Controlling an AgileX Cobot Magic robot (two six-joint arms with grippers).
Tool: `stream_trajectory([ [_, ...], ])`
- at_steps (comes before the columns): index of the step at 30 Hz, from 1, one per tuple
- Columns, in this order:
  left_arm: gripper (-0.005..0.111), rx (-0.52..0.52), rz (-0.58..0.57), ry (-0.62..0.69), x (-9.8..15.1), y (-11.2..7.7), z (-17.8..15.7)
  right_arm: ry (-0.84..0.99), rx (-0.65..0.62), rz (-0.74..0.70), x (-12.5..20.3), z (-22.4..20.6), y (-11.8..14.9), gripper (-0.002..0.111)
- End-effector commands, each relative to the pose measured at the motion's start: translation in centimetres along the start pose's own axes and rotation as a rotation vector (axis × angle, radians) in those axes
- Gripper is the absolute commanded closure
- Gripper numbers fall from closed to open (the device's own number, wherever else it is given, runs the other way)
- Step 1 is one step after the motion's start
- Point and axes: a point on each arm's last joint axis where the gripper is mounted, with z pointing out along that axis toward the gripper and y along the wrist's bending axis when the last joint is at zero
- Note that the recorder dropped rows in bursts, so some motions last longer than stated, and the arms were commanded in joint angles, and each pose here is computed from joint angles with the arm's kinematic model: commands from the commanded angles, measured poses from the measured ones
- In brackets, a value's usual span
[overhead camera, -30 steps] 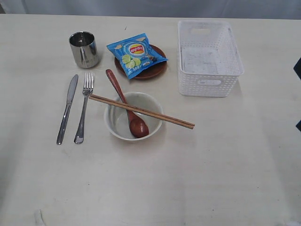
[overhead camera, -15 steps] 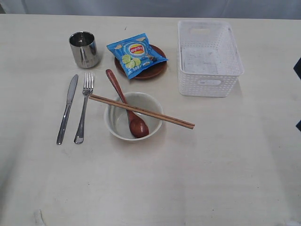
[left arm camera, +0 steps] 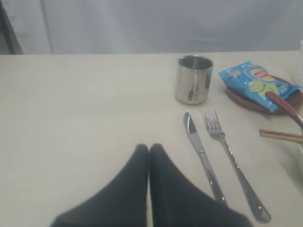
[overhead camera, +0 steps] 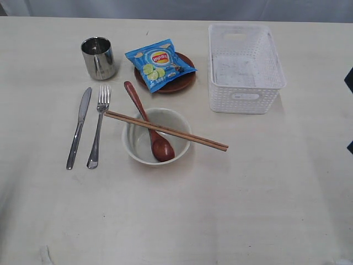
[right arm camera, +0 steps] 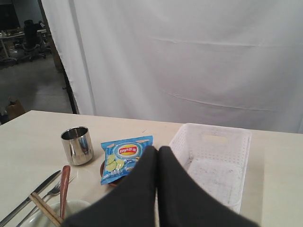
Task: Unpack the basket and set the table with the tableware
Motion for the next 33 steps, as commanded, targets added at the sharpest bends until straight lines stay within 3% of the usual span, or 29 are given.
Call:
stream_trajectory([
  [1,0.107,-0.004,0.0,-0.013,0.0,0.0,0.0,-0.008,0.006,0.002,0.0,0.0,-0.1,0.109],
  [25,0.107,-0.004,0.0,-0.013,0.0,0.0,0.0,-0.007,0.005,0.005,0.0,0.0,0.0,0.109],
  [33,0.107,-0.004,0.0,-0.013,0.0,0.0,0.0,-0.104,-0.009,0.005,-0.8,-1.4,0.1,0.109],
])
